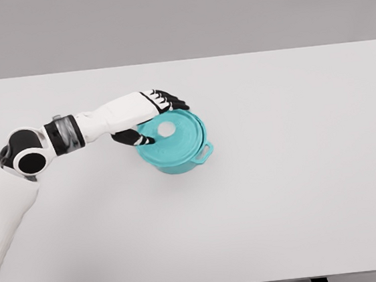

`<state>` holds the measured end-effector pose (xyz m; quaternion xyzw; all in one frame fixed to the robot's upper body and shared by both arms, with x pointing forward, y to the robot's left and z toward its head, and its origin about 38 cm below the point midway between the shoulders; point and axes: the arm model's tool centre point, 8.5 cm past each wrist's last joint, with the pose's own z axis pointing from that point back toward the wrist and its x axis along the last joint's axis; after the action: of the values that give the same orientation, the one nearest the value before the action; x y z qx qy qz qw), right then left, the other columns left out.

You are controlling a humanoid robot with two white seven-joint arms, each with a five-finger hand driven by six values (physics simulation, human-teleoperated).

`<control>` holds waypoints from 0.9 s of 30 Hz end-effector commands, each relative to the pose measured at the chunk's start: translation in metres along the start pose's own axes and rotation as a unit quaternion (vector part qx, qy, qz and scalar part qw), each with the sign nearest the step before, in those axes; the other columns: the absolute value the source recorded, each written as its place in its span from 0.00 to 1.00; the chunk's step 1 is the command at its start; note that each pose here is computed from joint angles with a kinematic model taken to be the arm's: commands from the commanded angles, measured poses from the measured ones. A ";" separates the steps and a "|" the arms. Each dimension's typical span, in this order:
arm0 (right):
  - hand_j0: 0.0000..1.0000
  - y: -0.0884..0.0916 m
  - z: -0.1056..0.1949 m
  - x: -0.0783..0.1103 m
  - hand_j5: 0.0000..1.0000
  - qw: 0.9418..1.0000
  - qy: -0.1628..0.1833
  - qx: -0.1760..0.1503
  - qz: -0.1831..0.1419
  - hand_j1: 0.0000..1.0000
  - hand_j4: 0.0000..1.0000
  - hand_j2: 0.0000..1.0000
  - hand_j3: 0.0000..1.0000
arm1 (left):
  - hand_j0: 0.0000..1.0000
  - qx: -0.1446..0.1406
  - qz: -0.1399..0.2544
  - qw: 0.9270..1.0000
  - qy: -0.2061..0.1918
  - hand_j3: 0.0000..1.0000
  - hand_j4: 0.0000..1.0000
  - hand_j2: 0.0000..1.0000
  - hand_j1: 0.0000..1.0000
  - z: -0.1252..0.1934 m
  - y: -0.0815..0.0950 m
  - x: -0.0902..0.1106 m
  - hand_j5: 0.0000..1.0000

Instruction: Cover the pot with left arm

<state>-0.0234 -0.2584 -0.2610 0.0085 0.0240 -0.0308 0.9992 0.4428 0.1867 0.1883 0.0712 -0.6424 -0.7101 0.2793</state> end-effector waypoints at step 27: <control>1.00 0.000 0.000 0.000 1.00 1.000 0.001 0.000 0.000 1.00 1.00 1.00 1.00 | 1.00 0.079 0.044 0.989 0.116 1.00 1.00 1.00 1.00 0.170 0.036 -0.052 1.00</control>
<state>-0.0244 -0.2584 -0.2610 0.0085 0.0248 -0.0308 0.9992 0.4174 0.3483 0.2333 0.1437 -0.6583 -0.6419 0.3659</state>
